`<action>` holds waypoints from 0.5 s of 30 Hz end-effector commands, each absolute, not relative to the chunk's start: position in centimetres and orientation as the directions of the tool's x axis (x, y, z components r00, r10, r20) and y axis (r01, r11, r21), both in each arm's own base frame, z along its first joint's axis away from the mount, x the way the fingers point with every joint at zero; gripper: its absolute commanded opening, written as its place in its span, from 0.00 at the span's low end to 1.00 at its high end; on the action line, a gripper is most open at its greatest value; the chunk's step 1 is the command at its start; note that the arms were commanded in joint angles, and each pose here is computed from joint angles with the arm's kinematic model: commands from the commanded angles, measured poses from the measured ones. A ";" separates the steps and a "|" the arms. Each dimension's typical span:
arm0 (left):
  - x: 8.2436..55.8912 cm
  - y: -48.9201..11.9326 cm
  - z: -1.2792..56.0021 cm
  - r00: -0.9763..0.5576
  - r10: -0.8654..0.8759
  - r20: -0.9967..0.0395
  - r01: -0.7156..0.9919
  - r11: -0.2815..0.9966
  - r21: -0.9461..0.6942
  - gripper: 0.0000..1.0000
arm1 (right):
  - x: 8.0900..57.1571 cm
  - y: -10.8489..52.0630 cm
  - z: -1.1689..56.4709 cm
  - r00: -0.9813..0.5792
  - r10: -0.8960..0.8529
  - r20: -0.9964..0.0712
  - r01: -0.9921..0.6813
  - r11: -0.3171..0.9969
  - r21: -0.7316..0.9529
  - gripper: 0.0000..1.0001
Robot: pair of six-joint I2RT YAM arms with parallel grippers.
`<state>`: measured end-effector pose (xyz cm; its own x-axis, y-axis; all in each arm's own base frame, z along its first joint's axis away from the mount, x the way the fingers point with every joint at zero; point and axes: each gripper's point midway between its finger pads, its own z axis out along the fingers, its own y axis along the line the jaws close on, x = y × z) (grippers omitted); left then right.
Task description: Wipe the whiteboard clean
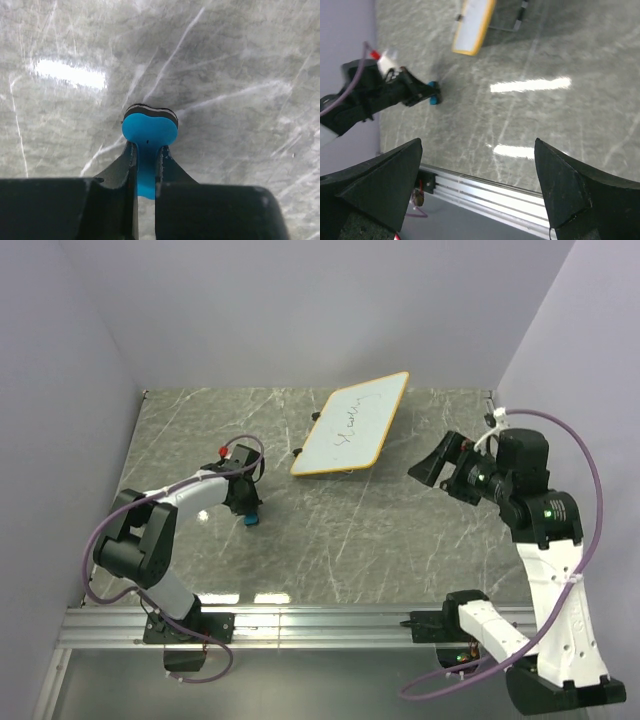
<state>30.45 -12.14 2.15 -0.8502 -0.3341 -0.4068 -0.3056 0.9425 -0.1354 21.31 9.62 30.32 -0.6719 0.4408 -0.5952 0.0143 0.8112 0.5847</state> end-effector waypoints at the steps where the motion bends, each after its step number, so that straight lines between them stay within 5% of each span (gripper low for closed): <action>1: 31.5 -13.1 5.5 -0.830 -0.351 -0.435 -0.294 0.936 -0.194 0.00 | 22.7 12.1 35.0 -0.637 0.365 -0.679 -0.178 0.787 0.590 1.00; 11: 35.2 -11.9 16.4 -0.734 -0.416 -0.537 -0.280 0.906 -0.319 0.00 | 29.8 23.5 39.5 -0.712 0.230 -0.663 -0.345 0.708 0.616 0.92; 15: 34.5 -9.7 18.6 -0.698 -0.462 -0.547 -0.300 0.882 -0.363 0.00 | 35.6 29.3 38.3 -0.763 0.179 -0.621 -0.353 0.690 0.632 0.78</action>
